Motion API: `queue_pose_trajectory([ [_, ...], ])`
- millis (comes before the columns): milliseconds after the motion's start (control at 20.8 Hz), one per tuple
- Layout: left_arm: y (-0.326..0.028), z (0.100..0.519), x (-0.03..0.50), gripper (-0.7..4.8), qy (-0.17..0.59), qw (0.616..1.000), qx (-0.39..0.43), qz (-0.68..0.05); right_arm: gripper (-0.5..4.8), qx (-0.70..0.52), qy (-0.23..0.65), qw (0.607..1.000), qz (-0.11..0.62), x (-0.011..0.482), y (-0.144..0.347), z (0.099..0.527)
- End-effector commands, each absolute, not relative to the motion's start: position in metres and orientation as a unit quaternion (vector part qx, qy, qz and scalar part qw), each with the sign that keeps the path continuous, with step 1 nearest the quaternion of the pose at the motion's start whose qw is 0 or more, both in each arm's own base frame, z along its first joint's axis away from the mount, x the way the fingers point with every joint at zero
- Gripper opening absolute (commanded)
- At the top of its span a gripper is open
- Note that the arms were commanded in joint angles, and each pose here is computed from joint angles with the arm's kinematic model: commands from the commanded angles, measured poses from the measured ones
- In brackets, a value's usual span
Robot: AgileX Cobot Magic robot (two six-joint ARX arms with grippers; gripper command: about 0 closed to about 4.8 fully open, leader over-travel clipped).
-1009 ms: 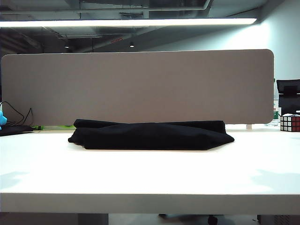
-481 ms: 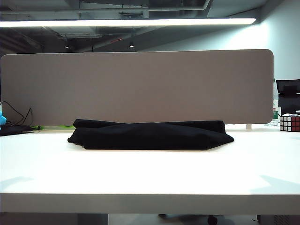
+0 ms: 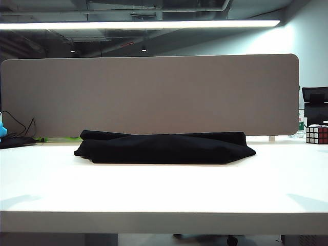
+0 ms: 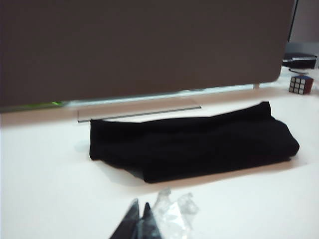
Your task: Fold the bottom side of the T-shirt horizontally towards the center, about one-third of the way, then fold the sleeve back towards the center, creating a straight line along the edge of the T-shirt, and finally fold the bottom of the T-shirt up towards the top, creating a neat rectangle.
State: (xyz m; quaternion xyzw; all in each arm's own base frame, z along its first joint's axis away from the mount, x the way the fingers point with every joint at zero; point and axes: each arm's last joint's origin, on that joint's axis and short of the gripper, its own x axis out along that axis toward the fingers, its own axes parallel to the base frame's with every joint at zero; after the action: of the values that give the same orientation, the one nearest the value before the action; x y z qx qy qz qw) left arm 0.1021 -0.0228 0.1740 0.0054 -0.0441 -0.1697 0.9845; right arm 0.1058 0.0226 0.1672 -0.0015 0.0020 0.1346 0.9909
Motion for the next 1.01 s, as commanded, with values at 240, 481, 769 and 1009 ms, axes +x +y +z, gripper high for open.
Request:
queue_pose_trajectory([
  [240, -0.0184, 0.1718, 0.0953, -0.06, -0.036, 0.991, 0.009, -0.131, -0.08, -0.005, -0.023, 0.997, 0.07, 0.0969, 0.0107, 0.1681],
  [481, -0.0176, 0.1733, 0.0949, -0.06, -0.043, 0.984, 0.008, -0.173, -0.07, -0.004, -0.025, 0.996, 0.088, 0.0969, 0.0097, 0.1685],
  [769, -0.0192, 0.166, 0.0946, -0.05, -0.003, 0.979, 0.002, -0.202, -0.05, -0.005, -0.025, 0.995, 0.099, 0.0968, 0.0104, 0.1685],
  [1009, -0.0192, 0.1647, 0.0946, -0.05, 0.004, 0.979, -0.002, -0.202, -0.05, -0.005, -0.025, 0.995, 0.099, 0.0968, 0.0103, 0.1685],
])
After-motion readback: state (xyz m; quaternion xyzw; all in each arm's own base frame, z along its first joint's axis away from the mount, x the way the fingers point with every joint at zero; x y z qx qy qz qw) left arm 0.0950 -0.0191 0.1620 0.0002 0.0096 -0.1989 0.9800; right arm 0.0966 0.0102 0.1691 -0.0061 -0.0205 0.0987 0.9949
